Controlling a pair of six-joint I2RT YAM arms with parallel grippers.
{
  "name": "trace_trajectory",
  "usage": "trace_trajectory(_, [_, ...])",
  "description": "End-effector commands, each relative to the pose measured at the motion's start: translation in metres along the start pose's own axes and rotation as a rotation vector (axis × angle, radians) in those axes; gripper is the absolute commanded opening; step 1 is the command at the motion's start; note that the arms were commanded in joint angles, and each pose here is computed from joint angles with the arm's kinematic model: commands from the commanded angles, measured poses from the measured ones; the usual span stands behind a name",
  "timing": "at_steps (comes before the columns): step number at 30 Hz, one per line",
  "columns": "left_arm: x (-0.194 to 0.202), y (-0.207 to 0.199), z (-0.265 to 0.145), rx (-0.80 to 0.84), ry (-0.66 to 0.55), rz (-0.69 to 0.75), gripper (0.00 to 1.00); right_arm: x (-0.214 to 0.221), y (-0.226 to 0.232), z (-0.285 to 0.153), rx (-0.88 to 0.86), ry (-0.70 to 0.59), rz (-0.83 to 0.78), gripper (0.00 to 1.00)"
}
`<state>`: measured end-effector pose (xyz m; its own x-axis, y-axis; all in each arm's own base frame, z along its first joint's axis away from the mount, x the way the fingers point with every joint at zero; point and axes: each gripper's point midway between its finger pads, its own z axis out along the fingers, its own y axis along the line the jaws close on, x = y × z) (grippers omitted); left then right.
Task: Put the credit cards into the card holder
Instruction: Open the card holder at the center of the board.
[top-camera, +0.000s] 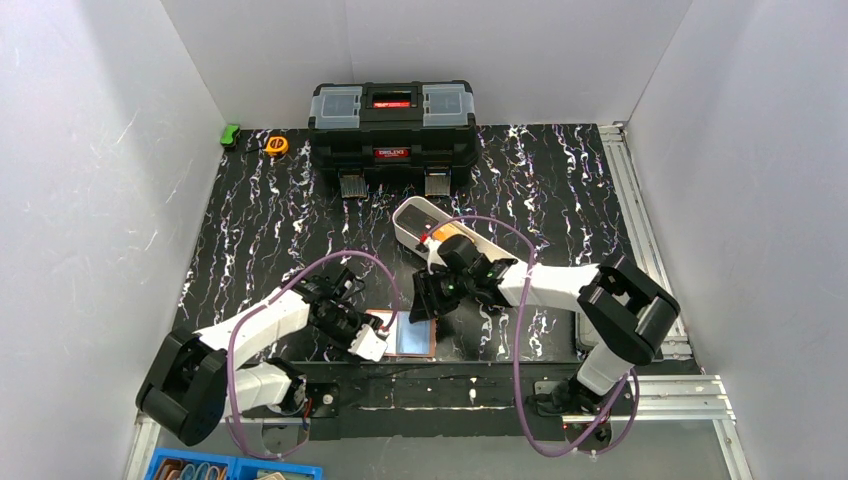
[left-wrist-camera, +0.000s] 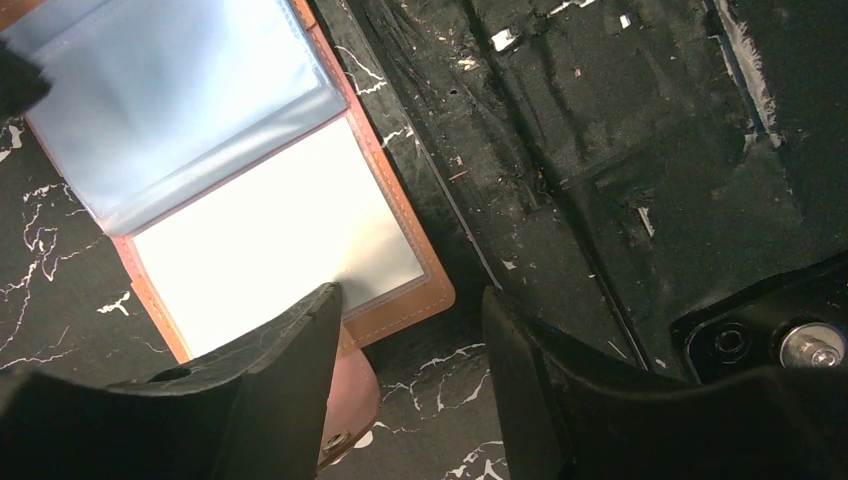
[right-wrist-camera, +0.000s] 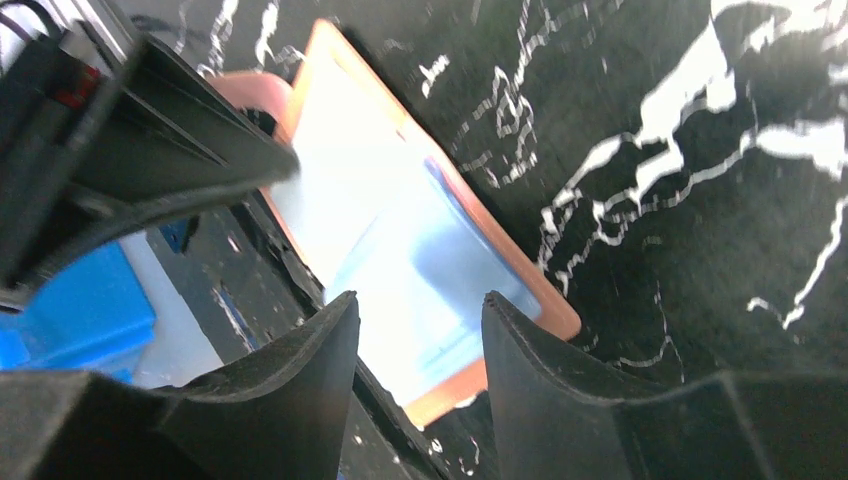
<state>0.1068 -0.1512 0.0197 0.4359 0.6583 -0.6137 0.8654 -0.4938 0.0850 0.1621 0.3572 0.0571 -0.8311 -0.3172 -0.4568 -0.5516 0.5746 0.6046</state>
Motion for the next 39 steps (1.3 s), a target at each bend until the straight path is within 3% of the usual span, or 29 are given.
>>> trace_trajectory(1, [-0.002,-0.008,0.003,-0.003,-0.019,0.012,0.52,0.015,0.0,-0.003,-0.016,0.003,-0.007,0.56])
trace_trajectory(39, [0.0,-0.004,0.002,-0.027,-0.007,0.021,0.5,0.014,0.024,0.023,-0.082,0.047,-0.041,0.52])
